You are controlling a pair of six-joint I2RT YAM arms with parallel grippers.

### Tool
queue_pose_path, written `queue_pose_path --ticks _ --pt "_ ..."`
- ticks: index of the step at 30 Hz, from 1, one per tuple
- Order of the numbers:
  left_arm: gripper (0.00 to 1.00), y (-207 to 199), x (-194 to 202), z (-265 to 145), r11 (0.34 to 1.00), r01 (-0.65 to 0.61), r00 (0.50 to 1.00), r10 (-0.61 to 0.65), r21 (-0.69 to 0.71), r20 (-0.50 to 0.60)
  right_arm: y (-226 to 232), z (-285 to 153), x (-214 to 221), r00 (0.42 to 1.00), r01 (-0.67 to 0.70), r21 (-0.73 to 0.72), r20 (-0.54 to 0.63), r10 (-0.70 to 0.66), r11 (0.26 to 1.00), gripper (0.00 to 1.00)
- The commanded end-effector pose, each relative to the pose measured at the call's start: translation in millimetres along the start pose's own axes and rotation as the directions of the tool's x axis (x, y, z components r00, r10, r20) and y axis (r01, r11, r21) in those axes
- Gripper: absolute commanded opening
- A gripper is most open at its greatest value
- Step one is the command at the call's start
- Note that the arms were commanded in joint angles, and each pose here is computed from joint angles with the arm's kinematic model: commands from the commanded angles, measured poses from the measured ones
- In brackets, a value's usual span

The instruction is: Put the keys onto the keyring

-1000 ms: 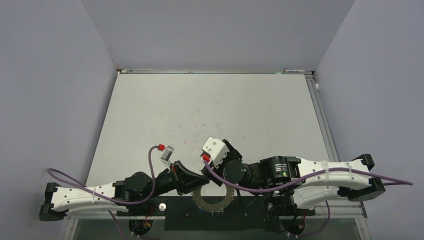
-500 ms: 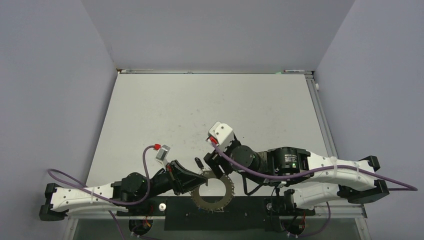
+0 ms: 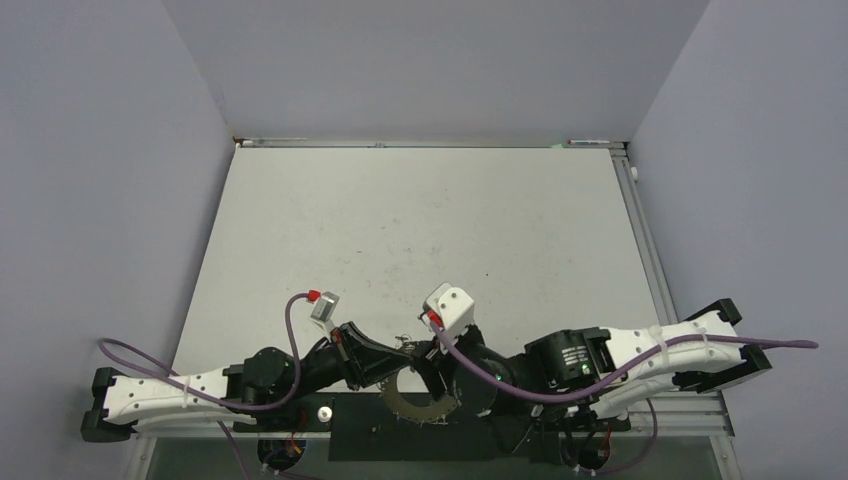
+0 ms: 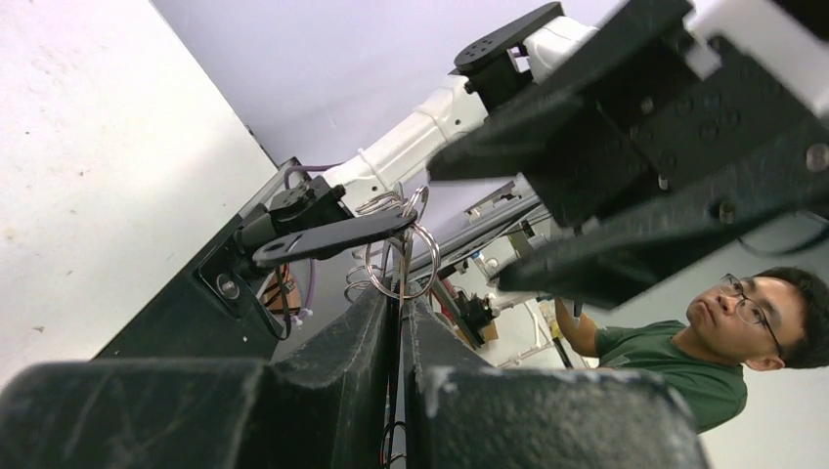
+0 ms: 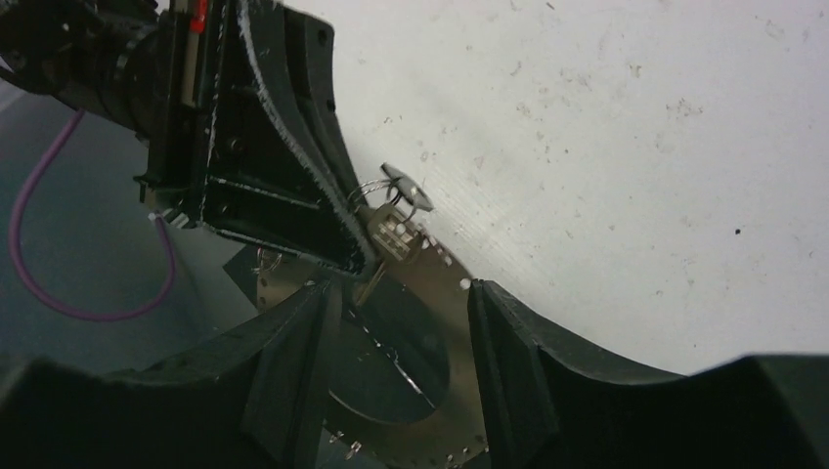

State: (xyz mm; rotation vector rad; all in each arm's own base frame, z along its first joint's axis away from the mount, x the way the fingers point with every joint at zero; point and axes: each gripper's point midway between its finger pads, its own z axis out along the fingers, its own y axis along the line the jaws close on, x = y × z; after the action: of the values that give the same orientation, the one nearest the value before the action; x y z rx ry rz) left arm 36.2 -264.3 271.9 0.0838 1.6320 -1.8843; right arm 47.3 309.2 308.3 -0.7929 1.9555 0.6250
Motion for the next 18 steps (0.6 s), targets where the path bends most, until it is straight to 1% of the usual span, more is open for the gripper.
queue_pose_path --ticks 1,5,9,12,18 --pt "0.00 -23 -20 -1 0.995 0.065 0.994 -0.071 0.080 0.080 6 -6 5 0.999 -0.024 0.087 0.050 0.019 0.996 0.49" --pt "0.00 -21 -23 -1 0.994 0.077 0.991 -0.085 0.079 0.102 25 -4 18 0.997 -0.043 0.045 0.060 0.040 0.998 0.45" --pt "0.00 -20 -24 -2 0.993 0.085 0.989 -0.095 0.085 0.111 19 -2 26 0.994 -0.080 0.063 0.085 0.074 0.995 0.43" --pt "0.00 -21 -24 -2 0.992 0.087 0.989 -0.097 0.089 0.112 17 1 28 0.987 -0.110 0.043 0.125 0.104 0.993 0.43" --pt "0.00 -22 -25 -3 0.992 0.085 0.989 -0.095 0.092 0.114 6 6 28 0.977 -0.127 0.071 0.183 0.112 0.989 0.46"
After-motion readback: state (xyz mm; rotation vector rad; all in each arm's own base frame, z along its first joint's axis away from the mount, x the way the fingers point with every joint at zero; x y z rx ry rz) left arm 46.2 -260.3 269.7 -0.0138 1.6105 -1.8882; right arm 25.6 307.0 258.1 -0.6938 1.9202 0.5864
